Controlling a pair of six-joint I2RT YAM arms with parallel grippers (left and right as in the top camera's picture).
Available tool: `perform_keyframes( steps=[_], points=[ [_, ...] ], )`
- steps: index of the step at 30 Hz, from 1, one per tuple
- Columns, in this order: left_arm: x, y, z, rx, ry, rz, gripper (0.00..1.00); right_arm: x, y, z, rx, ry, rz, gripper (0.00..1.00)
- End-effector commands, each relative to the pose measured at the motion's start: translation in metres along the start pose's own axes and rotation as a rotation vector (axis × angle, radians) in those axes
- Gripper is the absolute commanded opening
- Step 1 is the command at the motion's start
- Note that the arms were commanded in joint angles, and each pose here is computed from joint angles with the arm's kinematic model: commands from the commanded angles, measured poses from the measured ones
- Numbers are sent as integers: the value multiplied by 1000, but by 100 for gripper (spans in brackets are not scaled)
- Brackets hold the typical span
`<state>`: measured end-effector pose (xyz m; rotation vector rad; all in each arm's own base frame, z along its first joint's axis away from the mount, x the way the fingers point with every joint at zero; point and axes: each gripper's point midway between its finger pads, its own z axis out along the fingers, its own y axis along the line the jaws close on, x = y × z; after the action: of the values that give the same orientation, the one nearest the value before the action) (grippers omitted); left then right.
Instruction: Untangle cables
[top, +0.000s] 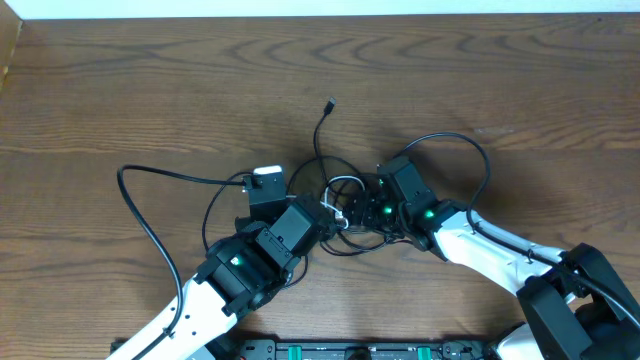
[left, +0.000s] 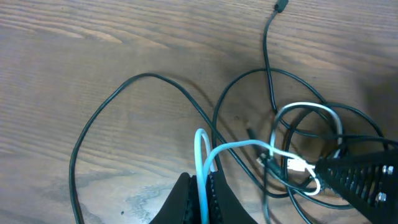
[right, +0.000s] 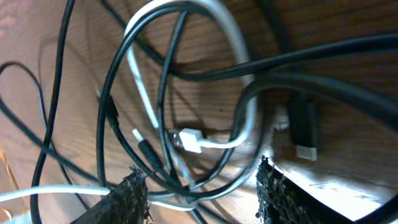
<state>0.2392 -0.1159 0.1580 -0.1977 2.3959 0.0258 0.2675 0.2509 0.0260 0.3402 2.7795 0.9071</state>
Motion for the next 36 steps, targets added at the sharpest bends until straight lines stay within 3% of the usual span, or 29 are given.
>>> perform_keyframes(
  steps=[1, 7, 9, 15, 19, 20, 27, 33, 36],
  points=[
    [2, 5, 2, -21, -3, 21, 8, -8, -14, 4, 51, -36, 92, 51],
    [2, 5, 2, -22, -3, 21, 8, 2, -26, 20, 90, -2, 146, 49],
    [2, 5, 2, -22, -3, 21, 8, 3, -29, 23, 98, 4, 144, 43],
    [5, 8, 2, -35, 8, 31, 7, 9, -34, 6, 143, 19, 112, 38],
    [5, 9, 1, -35, 9, 32, 8, 3, -41, -28, 207, -43, 88, 5],
    [5, 9, 1, -35, 9, 32, 8, -1, -42, -37, 218, -73, 87, 1],
    [5, 9, 1, -35, 9, 32, 8, -30, -19, -82, 166, -274, 1, 2],
    [5, 8, 1, -35, 9, 32, 8, -31, 18, -68, 17, -247, -112, 21],
    [5, 8, 1, -35, 9, 32, 8, -18, 13, -52, 49, -193, -127, 37]
  ],
)
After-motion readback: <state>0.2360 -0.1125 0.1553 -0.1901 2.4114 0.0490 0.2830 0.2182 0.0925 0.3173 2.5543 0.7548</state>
